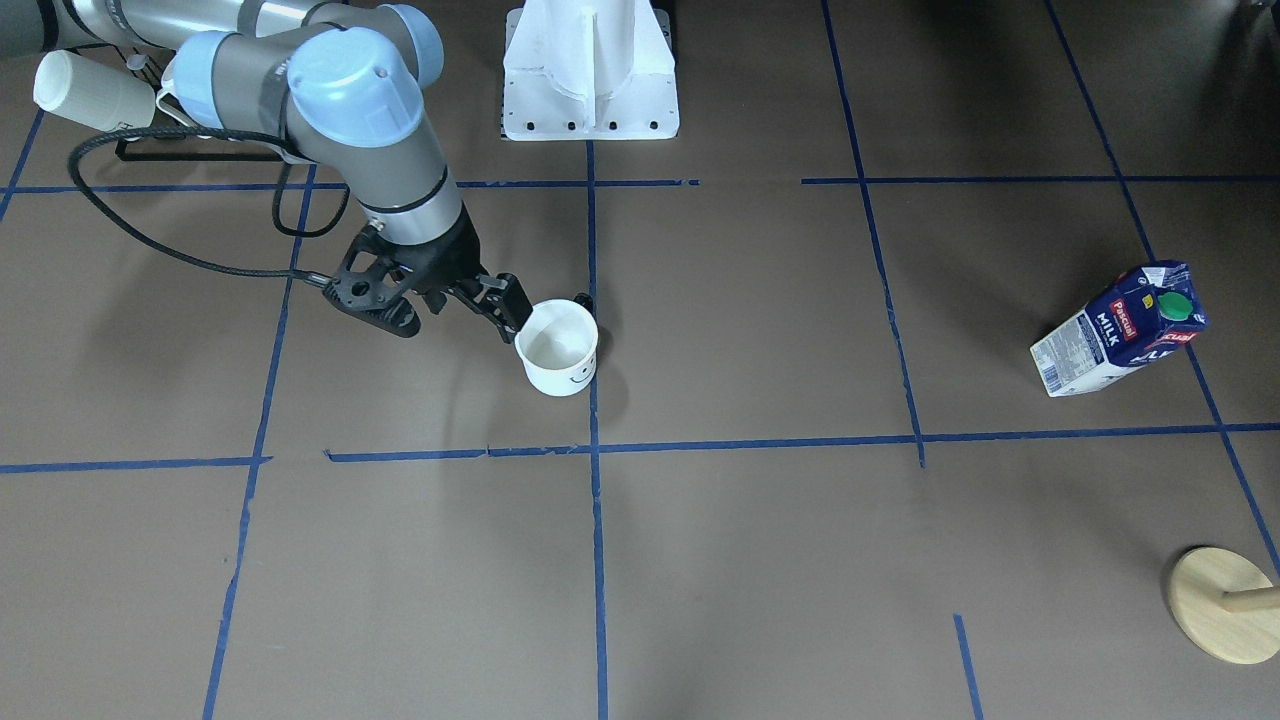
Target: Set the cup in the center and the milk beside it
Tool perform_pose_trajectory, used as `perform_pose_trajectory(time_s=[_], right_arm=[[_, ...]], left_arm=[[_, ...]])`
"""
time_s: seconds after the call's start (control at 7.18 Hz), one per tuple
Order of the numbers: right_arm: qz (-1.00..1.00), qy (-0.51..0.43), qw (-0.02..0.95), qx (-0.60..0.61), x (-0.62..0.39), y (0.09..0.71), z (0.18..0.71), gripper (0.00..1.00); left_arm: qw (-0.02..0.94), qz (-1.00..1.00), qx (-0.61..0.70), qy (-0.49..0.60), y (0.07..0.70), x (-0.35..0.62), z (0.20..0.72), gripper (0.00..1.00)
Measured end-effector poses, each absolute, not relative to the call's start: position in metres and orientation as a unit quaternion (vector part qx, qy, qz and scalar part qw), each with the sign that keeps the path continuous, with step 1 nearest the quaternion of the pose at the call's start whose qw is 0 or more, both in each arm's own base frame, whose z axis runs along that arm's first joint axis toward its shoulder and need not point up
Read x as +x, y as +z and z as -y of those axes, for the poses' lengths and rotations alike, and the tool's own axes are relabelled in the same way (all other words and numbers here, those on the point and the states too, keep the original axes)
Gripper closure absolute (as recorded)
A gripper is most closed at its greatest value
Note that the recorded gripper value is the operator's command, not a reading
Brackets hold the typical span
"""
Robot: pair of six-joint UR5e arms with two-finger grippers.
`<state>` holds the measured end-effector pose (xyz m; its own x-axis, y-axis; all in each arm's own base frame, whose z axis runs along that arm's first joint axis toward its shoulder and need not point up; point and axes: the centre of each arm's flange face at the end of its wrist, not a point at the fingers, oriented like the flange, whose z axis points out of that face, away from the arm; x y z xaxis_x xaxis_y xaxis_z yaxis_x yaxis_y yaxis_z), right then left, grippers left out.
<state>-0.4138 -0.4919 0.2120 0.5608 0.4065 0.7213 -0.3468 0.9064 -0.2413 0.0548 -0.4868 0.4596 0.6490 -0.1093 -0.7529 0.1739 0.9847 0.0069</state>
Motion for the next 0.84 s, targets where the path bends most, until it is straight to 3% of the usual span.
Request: perform_pose_trajectory(time_s=[0.84], right_arm=[[0.425,0.205,0.881,-0.023,-0.344,0.222,0.506,0.0]], left_arm=[[0.919,-0.383,0.04,-0.08,0.496,0.107,0.489,0.0]])
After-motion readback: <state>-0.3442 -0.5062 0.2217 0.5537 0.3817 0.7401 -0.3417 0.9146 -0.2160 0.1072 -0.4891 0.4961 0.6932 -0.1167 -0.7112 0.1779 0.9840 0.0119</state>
